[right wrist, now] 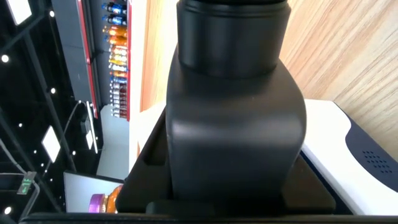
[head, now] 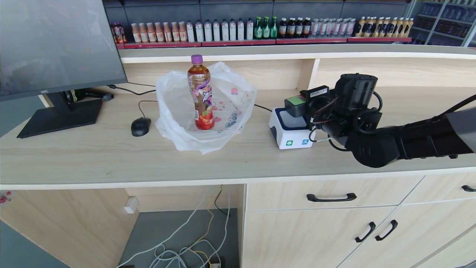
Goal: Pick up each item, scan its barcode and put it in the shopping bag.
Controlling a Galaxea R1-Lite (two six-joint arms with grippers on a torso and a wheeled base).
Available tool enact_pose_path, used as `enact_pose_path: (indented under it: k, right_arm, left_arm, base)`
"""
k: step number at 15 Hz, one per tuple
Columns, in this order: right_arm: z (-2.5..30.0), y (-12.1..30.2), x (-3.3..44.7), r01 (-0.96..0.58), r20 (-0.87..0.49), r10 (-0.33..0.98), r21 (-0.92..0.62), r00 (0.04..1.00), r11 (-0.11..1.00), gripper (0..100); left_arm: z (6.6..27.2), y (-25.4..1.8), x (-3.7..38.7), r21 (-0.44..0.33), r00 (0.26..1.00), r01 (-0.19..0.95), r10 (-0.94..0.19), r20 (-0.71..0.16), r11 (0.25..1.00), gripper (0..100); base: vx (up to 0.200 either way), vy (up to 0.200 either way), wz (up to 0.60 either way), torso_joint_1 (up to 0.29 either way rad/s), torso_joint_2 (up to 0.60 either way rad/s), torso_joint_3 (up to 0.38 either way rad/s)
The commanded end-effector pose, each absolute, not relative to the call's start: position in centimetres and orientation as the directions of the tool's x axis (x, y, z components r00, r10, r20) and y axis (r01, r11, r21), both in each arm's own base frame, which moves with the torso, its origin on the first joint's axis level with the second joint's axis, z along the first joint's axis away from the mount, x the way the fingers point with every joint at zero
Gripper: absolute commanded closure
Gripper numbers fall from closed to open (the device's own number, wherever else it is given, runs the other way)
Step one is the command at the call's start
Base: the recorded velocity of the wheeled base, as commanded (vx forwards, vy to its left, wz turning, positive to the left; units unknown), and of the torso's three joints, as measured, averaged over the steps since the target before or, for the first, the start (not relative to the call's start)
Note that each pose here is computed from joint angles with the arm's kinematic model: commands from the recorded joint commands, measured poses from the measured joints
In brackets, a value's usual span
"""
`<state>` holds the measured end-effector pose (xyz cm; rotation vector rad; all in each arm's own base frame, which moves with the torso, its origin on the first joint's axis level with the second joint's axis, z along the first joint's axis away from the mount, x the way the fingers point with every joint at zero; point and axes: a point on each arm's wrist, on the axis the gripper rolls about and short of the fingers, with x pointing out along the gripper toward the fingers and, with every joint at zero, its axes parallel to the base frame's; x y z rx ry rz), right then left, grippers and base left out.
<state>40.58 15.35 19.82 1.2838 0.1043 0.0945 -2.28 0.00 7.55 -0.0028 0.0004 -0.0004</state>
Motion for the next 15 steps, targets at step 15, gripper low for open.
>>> enact_pose_path:
  k: [15]
  right_arm:
    - [25.3,14.8,36.6,-0.117,0.083,0.144,0.962,0.986,0.248,100]
  left_arm:
    - [7.5,0.0,-2.3,-0.003,1.000,0.002,-0.002,0.000,1.000,0]
  base:
    - [0.000,0.000,0.00,0.000,0.00,0.000]
